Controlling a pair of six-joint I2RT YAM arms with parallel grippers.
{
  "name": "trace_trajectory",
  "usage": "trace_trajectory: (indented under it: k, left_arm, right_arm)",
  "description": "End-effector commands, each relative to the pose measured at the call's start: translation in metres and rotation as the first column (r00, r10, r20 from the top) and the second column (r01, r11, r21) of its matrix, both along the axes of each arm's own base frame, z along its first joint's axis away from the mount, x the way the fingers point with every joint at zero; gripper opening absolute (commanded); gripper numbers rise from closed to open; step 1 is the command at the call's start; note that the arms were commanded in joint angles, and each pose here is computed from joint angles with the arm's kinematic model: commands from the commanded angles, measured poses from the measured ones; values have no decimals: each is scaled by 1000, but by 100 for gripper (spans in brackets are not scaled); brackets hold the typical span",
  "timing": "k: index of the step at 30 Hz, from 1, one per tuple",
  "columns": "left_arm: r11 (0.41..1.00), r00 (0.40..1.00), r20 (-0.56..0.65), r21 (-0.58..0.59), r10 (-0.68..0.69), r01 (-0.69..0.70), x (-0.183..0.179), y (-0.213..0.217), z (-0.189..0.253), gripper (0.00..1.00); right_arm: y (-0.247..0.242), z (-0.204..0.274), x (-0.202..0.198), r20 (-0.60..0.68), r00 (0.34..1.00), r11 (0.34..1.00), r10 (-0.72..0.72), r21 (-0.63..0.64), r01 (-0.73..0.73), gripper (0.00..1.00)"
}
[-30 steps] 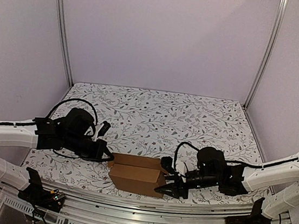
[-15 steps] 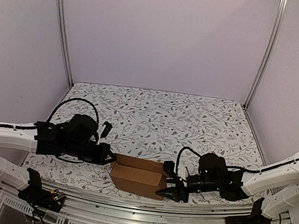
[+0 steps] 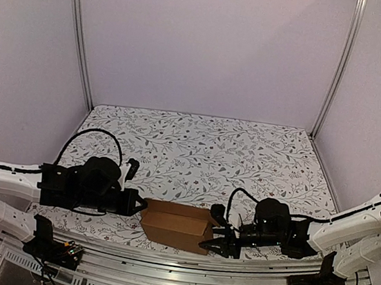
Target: Fold the paper box
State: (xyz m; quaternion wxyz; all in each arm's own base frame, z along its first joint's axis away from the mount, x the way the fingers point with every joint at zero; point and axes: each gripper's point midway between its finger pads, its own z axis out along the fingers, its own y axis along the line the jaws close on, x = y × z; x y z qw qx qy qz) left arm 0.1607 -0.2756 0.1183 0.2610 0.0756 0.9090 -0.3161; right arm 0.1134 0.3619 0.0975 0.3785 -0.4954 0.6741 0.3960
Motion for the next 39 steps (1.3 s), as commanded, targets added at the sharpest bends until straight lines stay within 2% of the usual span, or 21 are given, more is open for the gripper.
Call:
trace_trajectory:
  k: [1,15,39]
  left_arm:
    - [990,984,-110,22,-139,142,-44,-7,-26,0]
    - [987,999,-26,153,-47,51,-29,24,-36,0]
    - [980,999,40,200,-30,22,-21,34,-34,0]
  right_arm:
    - [1,8,26,21,990,990,-138,41,137,20]
    - [2,7,25,15,985,985,-169,41,168,22]
    - [0,2,18,20,987,987,-159,30,158,22]
